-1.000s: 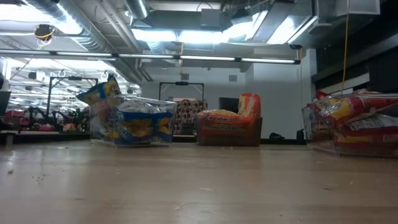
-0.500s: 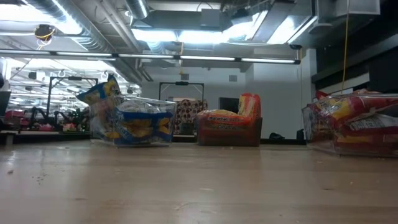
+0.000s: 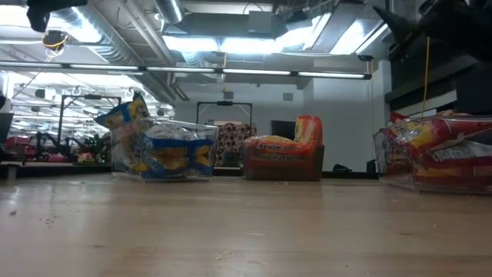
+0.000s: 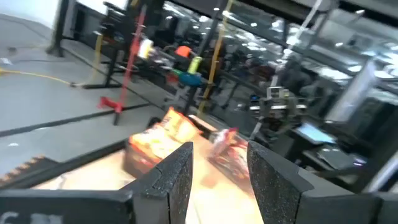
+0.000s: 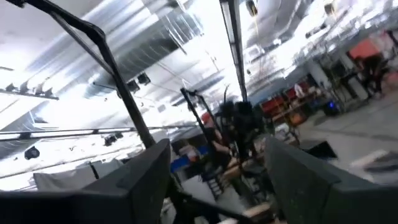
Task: Sort Maruchan noodles
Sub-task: Return to Home Position
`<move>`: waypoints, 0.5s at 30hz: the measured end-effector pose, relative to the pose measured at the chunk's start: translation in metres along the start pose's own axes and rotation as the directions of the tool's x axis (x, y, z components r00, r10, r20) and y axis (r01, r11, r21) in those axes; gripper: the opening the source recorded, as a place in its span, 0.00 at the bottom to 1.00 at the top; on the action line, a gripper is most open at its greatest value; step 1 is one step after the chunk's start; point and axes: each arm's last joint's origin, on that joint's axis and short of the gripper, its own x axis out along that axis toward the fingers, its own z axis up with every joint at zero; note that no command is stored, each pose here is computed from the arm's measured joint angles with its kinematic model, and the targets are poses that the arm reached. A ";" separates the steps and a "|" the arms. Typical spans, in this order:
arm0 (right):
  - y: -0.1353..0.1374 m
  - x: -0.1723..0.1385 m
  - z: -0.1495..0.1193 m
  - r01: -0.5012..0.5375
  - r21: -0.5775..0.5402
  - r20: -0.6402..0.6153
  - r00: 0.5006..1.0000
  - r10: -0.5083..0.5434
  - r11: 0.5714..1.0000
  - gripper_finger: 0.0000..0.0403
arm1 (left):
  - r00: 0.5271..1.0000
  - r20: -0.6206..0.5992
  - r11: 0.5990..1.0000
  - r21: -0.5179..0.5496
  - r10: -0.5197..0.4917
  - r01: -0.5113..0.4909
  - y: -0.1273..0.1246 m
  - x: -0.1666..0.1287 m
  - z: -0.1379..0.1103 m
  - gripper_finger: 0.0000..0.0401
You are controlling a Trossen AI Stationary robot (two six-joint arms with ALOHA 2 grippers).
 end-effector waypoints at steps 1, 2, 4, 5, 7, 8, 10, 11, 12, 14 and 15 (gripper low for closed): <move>0.002 0.001 -0.005 -0.003 0.017 -0.007 1.000 0.004 1.000 0.60 | 1.000 0.000 1.000 -0.009 -0.014 0.014 0.001 -0.003 -0.003 0.36; 0.006 0.003 -0.009 -0.008 0.028 -0.014 1.000 0.008 1.000 0.60 | 1.000 -0.005 1.000 -0.015 -0.019 0.019 0.001 -0.002 -0.003 0.36; 0.012 0.005 -0.016 0.007 0.014 -0.020 1.000 -0.007 1.000 0.60 | 0.999 -0.040 1.000 -0.011 -0.004 0.003 0.002 -0.003 -0.005 0.36; 0.015 0.006 -0.017 0.023 0.005 -0.012 1.000 -0.022 1.000 0.60 | 0.999 -0.042 1.000 0.001 0.006 -0.006 0.002 -0.005 -0.005 0.36; 0.019 0.009 -0.019 0.083 -0.021 0.014 0.996 -0.083 0.996 0.60 | 1.000 -0.007 1.000 0.022 0.015 -0.014 0.001 -0.006 -0.001 0.36; 0.020 0.009 -0.018 0.123 -0.032 0.032 0.992 -0.122 0.992 0.60 | 1.000 -0.011 0.999 0.026 0.028 -0.027 0.002 -0.006 -0.002 0.36; 0.025 0.010 -0.010 0.167 -0.060 0.072 0.984 -0.163 0.984 0.60 | 0.999 0.006 0.999 0.033 0.041 -0.041 0.001 -0.009 0.002 0.36; 0.029 0.011 -0.002 0.165 -0.081 0.092 0.983 -0.157 0.983 0.60 | 0.999 0.035 0.998 0.042 0.039 -0.041 0.000 -0.013 0.007 0.36; 0.036 0.012 0.008 0.160 -0.103 0.108 0.983 -0.148 0.982 0.60 | 0.997 0.066 0.998 0.052 0.036 -0.039 -0.002 -0.018 0.013 0.36; 0.048 0.009 0.029 0.175 -0.137 0.072 0.983 -0.166 0.975 0.60 | 0.996 0.088 0.997 0.061 0.035 -0.040 -0.003 -0.025 0.019 0.36; 0.055 0.006 0.040 0.203 -0.151 0.040 0.979 -0.200 0.967 0.60 | 0.995 0.088 0.997 0.071 0.038 -0.044 -0.004 -0.028 0.021 0.36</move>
